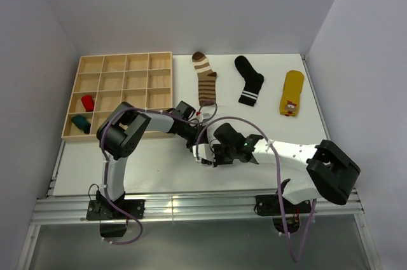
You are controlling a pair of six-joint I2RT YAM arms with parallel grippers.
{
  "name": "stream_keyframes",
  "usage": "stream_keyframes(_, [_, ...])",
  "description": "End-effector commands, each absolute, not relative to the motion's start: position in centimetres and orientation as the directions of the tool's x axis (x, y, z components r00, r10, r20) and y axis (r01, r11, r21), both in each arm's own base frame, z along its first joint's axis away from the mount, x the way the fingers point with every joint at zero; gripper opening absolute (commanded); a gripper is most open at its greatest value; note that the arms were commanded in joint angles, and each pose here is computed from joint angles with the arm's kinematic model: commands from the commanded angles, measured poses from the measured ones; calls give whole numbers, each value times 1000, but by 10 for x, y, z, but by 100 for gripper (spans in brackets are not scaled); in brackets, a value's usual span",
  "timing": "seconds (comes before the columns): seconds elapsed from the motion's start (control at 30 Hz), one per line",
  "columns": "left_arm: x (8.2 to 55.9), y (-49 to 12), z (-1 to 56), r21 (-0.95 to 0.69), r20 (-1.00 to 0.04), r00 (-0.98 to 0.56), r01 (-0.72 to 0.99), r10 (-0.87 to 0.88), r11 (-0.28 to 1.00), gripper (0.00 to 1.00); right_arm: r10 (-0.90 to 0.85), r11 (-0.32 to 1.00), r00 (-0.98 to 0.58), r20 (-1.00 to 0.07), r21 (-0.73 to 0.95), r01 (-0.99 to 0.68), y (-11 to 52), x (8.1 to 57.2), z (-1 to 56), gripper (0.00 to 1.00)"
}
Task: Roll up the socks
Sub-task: Roll the sock at the center of the board.
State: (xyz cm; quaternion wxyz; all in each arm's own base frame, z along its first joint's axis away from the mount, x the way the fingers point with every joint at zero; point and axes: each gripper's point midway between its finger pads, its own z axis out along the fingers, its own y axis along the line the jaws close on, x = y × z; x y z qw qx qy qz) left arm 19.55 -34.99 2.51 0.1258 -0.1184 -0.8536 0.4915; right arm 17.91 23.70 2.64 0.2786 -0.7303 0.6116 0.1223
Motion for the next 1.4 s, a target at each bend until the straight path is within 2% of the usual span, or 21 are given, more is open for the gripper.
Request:
stream_keyframes(0.0, [236,-353,45,-838,-104,-975,193,199,510,34,-865,-112,124,-486,-55,-992,217,152,8,18])
stream_keyframes(0.23, [270,-348,77,-838,-244,-970,206,-8,506,38,-879,-92,24,-476,119,-989,208,153,10,18])
stream_keyframes(0.3, [278,-337,80,-817,-286,-955,198,-82,542,38,-888,-82,-13,-459,187,-979,202,150,7,18])
stream_keyframes(0.47, [297,-306,98,-777,-416,-871,191,-261,600,37,-888,-77,-69,-454,295,-952,201,155,13,18])
stream_keyframes(0.6, [297,-268,117,-760,-500,-752,144,-429,633,40,-904,-41,-145,-403,418,-908,193,157,13,18])
stream_keyframes(0.7, [293,-248,127,-736,-563,-676,147,-476,661,40,-910,-7,-197,-366,487,-873,191,163,8,18])
stream_keyframes(0.83, [289,-235,138,-644,-684,-577,189,-447,741,41,-907,26,-246,-341,538,-842,195,177,8,18])
stream_keyframes(0.97, [269,-252,153,-482,-821,-489,315,-296,818,45,-908,76,-296,-298,576,-814,195,188,4,18])
stream_keyframes(1.07, [259,-264,158,-351,-886,-432,381,-172,855,47,-910,108,-318,-267,588,-801,195,192,1,18])
stream_keyframes(1.2, [249,-285,151,-212,-919,-394,468,-12,858,49,-912,129,-329,-244,591,-796,193,195,-3,18])
stream_keyframes(1.37, [227,-318,141,9,-934,-276,616,226,788,50,-915,155,-341,-215,595,-789,192,197,-9,18])
